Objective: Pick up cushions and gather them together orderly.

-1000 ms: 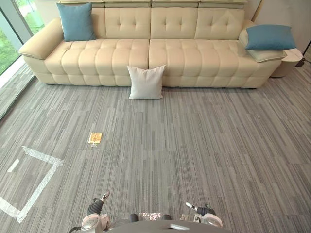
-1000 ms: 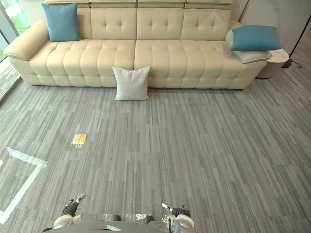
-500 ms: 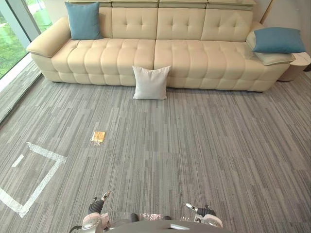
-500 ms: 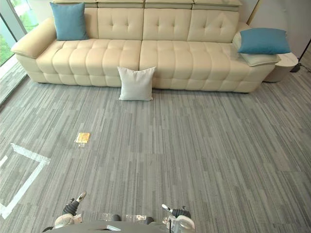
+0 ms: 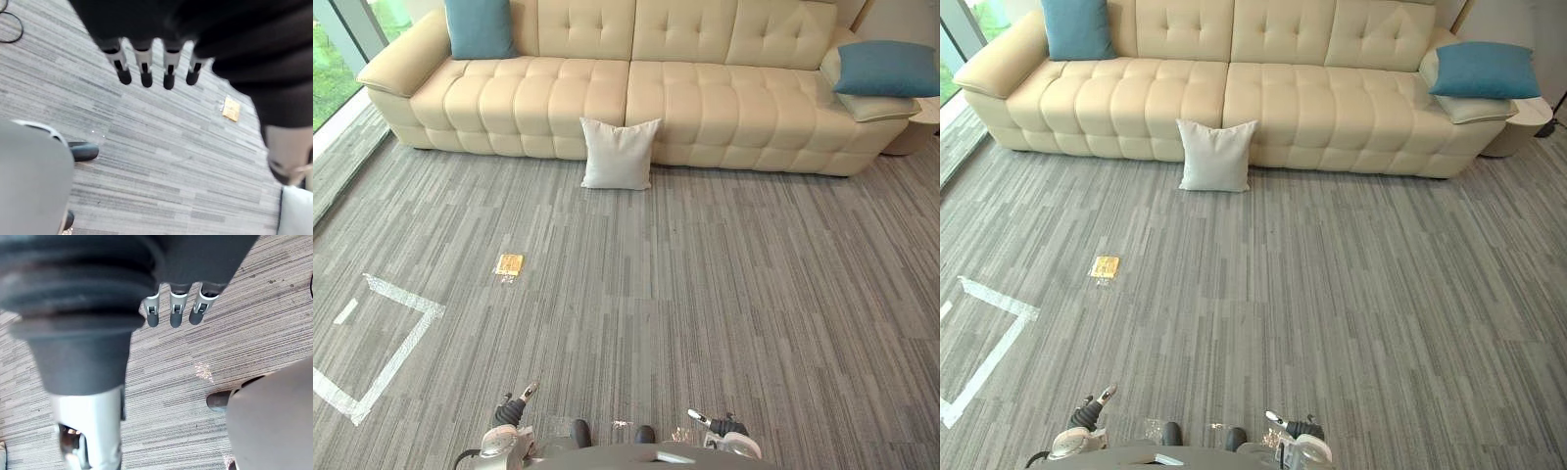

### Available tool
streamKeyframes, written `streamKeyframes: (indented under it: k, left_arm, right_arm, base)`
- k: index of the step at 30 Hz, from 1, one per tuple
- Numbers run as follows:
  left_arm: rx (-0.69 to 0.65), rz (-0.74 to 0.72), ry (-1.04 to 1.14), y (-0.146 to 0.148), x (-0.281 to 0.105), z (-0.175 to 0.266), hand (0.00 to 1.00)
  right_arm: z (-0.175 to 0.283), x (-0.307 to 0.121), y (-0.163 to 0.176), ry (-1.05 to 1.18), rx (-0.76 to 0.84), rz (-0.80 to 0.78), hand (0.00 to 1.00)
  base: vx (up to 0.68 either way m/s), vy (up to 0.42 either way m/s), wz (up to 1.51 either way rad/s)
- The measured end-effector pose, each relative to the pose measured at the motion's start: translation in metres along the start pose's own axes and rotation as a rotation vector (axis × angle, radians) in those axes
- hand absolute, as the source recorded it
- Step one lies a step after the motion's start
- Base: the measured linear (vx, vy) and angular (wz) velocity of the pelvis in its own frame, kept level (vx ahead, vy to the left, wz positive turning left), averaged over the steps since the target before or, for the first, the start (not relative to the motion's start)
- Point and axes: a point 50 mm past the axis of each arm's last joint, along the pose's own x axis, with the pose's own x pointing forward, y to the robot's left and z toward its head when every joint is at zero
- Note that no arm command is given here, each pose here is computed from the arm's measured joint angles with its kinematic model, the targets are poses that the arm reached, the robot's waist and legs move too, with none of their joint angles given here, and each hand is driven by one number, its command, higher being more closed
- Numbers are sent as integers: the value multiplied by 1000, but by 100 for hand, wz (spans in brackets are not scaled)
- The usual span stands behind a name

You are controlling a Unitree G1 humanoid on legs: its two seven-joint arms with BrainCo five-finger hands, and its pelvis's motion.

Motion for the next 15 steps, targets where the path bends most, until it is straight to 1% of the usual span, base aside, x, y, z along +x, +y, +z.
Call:
streamKeyframes:
  k: [6,8,9,12,15]
  left_arm:
    - [-8,2,-29,1,2,9,0]
    - [-37,7,-43,2,2,12,0]
    - [-79,13,-67,4,2,18,0]
    - [-96,8,-71,2,1,19,0]
    - [-116,1,-93,-1,1,24,0]
  right_arm:
    - [3,-3,0,-33,44,-2,0]
    - [3,-3,1,-37,39,4,0]
    - [6,-3,0,-47,44,2,0]
    - [11,-2,-1,-60,40,0,0]
    - [12,-1,0,-60,38,3,0]
  base:
    - [95,-72,9]
    - [93,-28,4]
    - [160,23,-1]
    - [249,91,-14]
    - [335,212,-32]
